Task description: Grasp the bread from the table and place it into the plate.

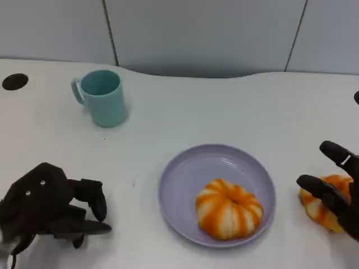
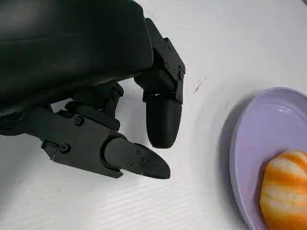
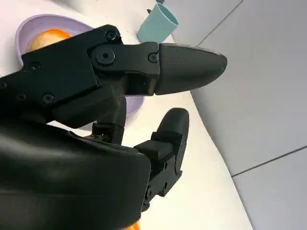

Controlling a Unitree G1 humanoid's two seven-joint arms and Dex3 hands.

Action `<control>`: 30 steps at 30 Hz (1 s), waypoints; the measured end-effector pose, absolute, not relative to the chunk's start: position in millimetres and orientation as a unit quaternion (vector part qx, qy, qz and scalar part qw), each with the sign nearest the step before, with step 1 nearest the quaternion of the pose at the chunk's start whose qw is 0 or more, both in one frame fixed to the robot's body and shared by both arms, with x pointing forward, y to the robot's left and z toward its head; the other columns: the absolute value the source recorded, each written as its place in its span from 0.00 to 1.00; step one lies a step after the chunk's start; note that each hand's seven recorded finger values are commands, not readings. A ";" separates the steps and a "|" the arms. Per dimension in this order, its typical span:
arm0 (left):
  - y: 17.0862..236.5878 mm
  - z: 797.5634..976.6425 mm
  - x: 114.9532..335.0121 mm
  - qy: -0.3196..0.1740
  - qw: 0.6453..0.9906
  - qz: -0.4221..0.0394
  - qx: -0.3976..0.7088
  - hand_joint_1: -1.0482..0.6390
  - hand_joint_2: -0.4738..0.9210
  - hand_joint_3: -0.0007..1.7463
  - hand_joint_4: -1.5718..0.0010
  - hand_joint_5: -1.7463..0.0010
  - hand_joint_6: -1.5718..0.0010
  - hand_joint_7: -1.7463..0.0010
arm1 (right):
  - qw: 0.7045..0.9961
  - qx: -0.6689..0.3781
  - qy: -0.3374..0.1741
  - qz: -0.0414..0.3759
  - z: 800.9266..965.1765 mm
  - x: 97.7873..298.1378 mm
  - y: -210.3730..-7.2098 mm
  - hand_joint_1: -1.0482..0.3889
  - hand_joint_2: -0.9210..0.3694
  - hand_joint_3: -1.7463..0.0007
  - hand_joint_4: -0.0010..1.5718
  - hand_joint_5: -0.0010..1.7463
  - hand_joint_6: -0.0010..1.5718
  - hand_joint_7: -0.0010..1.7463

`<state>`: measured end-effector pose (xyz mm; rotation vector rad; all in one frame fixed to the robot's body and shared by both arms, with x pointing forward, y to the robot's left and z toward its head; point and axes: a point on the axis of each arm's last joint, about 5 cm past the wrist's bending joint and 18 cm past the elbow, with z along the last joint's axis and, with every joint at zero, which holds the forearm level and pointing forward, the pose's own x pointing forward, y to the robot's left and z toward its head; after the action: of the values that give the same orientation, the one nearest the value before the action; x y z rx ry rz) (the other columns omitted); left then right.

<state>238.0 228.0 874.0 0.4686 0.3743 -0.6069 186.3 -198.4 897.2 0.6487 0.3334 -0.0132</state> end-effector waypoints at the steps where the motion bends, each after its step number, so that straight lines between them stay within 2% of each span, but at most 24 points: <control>1: 227.9 874.1 238.1 0.181 0.910 -0.295 0.228 0.39 0.99 0.03 0.56 0.00 0.65 0.00 | 0.934 0.317 0.163 -0.006 897.2 186.3 -198.7 0.53 0.00 0.72 0.20 0.72 0.20 0.55; 15: 229.2 869.4 239.1 0.166 0.913 -0.301 0.221 0.36 0.98 0.02 0.58 0.00 0.65 0.00 | 0.939 0.304 0.164 -0.011 893.2 186.2 -204.7 0.54 0.00 0.71 0.22 0.71 0.20 0.54; 18: 228.1 868.7 239.2 0.163 0.914 -0.300 0.220 0.38 0.98 0.02 0.55 0.00 0.65 0.00 | 0.939 0.303 0.164 -0.012 891.0 186.2 -206.1 0.54 0.00 0.73 0.23 0.70 0.21 0.54; 22: 226.5 871.2 239.5 0.179 0.918 -0.290 0.204 0.39 0.96 0.01 0.57 0.00 0.64 0.00 | 0.942 0.296 0.158 -0.016 891.1 186.3 -207.0 0.54 0.00 0.74 0.24 0.69 0.22 0.54; 26: 225.2 871.1 228.4 0.189 0.931 -0.266 0.163 0.34 0.95 0.01 0.55 0.00 0.62 0.00 | 0.942 0.295 0.160 -0.017 889.9 186.1 -207.1 0.53 0.00 0.74 0.24 0.69 0.22 0.54; 30: 226.0 862.6 212.1 0.178 0.949 -0.235 0.111 0.32 0.96 0.02 0.55 0.00 0.63 0.00 | 0.942 0.294 0.160 -0.017 890.0 186.1 -206.9 0.53 0.00 0.74 0.24 0.69 0.22 0.54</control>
<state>212.1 226.0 862.6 0.2250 0.3621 -0.4783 186.1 -206.9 890.0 0.6006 0.3259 -0.0343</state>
